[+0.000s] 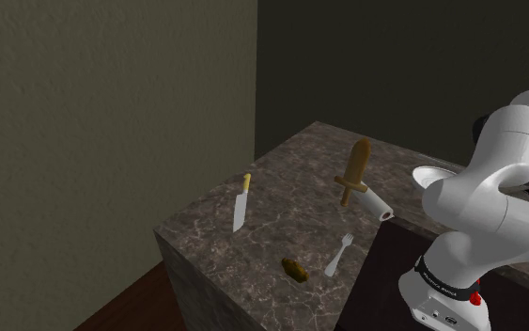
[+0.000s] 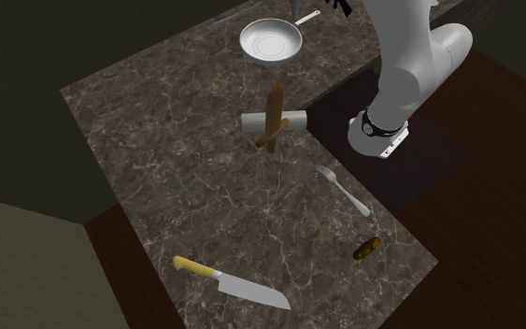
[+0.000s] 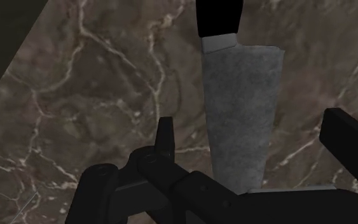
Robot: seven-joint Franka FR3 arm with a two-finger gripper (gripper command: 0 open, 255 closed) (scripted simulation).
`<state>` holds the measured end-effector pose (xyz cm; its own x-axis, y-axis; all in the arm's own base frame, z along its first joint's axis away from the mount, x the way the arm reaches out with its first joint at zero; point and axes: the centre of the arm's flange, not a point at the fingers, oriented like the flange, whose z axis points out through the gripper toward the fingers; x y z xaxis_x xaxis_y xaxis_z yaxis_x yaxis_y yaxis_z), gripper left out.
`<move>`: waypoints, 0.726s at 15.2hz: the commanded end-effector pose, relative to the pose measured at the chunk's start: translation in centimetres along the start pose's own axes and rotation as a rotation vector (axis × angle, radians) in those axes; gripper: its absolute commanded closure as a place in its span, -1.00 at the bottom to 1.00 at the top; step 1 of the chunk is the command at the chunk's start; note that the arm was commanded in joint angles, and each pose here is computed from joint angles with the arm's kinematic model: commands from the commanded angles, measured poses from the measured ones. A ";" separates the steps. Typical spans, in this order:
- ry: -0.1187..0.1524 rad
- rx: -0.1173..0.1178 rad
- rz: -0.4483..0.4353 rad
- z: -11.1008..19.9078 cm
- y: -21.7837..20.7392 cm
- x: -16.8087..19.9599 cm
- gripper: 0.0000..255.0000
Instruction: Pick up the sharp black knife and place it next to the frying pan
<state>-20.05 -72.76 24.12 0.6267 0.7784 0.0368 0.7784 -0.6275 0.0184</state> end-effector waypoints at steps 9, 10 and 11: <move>0.000 0.000 0.000 -4.5 0.0 0.0 -1.00; 0.000 0.000 0.000 -4.5 0.0 0.0 -1.00; 0.000 0.000 0.000 -4.5 0.0 0.0 -1.00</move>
<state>-20.21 -72.80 28.57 0.6267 0.7784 0.0365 0.7784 -0.6275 0.0186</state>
